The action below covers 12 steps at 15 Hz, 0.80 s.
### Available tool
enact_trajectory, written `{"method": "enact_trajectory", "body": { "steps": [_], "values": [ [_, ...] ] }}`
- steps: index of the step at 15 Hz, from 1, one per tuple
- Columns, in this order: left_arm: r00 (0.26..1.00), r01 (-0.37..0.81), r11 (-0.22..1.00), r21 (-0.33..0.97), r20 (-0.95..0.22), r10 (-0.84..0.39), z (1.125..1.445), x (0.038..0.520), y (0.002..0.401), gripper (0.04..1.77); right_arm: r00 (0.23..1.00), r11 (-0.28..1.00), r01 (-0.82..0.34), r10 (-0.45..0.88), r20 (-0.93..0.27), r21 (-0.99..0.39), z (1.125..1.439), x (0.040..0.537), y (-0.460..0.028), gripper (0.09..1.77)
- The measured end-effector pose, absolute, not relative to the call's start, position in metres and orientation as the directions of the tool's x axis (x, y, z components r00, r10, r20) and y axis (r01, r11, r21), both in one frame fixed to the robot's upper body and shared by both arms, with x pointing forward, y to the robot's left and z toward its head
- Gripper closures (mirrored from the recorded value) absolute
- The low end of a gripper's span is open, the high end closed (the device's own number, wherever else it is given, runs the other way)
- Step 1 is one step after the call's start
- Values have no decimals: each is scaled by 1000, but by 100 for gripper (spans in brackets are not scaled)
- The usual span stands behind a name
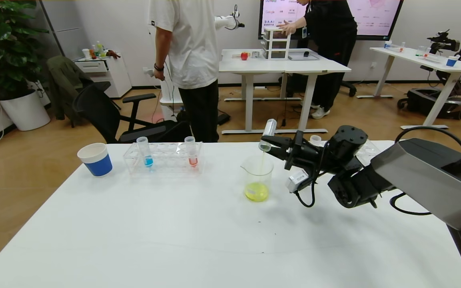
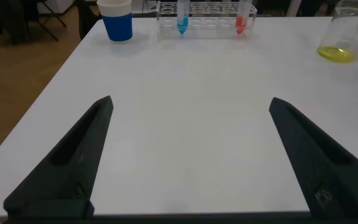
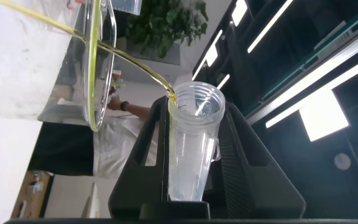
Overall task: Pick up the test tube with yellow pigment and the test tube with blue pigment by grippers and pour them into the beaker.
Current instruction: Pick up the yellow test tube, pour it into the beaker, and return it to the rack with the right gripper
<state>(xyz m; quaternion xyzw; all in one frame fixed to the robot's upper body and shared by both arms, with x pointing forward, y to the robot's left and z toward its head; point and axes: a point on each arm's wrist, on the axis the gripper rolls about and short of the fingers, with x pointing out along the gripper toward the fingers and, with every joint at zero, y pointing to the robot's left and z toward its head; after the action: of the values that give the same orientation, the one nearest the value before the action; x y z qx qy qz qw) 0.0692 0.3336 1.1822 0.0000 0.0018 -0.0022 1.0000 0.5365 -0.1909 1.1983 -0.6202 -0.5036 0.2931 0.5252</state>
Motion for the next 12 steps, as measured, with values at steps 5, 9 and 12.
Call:
{"method": "enact_trajectory", "body": {
  "steps": [5, 9, 12],
  "values": [
    [1000, 5, 1000, 0, -4, -5, 1182, 69, 334, 6, 326, 39, 381, 929, 173, -924, 1205, 534, -191, 136],
    [1000, 5, 1000, 0, -4, -5, 1182, 69, 334, 6, 343, 79, 335, 918, 200, -939, 1214, 531, -182, 136],
    [1000, 5, 1000, 0, -3, -5, 1182, 69, 334, 6, 424, 202, 193, 865, 268, -960, 1242, 529, -186, 136]
  ]
}}
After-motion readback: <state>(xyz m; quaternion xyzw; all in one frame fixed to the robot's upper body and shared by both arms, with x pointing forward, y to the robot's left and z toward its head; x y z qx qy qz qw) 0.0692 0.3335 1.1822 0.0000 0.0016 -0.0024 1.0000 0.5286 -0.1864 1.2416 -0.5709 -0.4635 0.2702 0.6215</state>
